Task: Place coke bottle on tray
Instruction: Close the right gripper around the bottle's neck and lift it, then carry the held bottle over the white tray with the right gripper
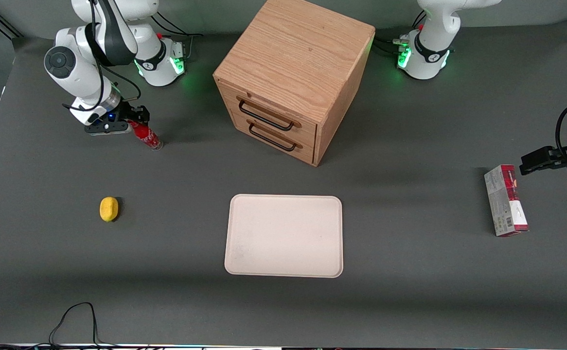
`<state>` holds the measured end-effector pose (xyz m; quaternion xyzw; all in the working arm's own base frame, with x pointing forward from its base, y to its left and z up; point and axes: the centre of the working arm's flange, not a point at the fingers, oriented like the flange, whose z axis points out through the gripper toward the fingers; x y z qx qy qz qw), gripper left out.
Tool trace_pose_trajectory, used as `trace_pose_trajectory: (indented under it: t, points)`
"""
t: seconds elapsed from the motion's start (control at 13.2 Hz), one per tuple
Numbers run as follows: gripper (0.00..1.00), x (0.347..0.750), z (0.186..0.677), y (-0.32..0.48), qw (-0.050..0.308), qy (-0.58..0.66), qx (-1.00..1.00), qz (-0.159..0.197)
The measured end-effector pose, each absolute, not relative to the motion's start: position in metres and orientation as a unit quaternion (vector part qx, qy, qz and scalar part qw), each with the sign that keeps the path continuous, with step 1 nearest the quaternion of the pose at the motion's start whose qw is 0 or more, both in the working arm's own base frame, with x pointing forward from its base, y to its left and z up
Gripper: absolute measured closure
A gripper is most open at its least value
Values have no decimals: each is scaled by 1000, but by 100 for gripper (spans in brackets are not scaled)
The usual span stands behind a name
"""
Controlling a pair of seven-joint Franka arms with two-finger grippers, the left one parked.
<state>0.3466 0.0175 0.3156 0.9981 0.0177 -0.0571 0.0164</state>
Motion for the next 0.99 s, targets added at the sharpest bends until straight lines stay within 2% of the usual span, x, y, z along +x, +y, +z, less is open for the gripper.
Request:
trace_pose_trajectory:
  t: [0.15, 0.61, 0.99]
  points:
    - [66, 347, 315, 6, 9, 4, 998, -58]
    - [68, 361, 326, 0, 7, -4, 999, -49]
    - [68, 423, 401, -8, 16, -15, 998, -62]
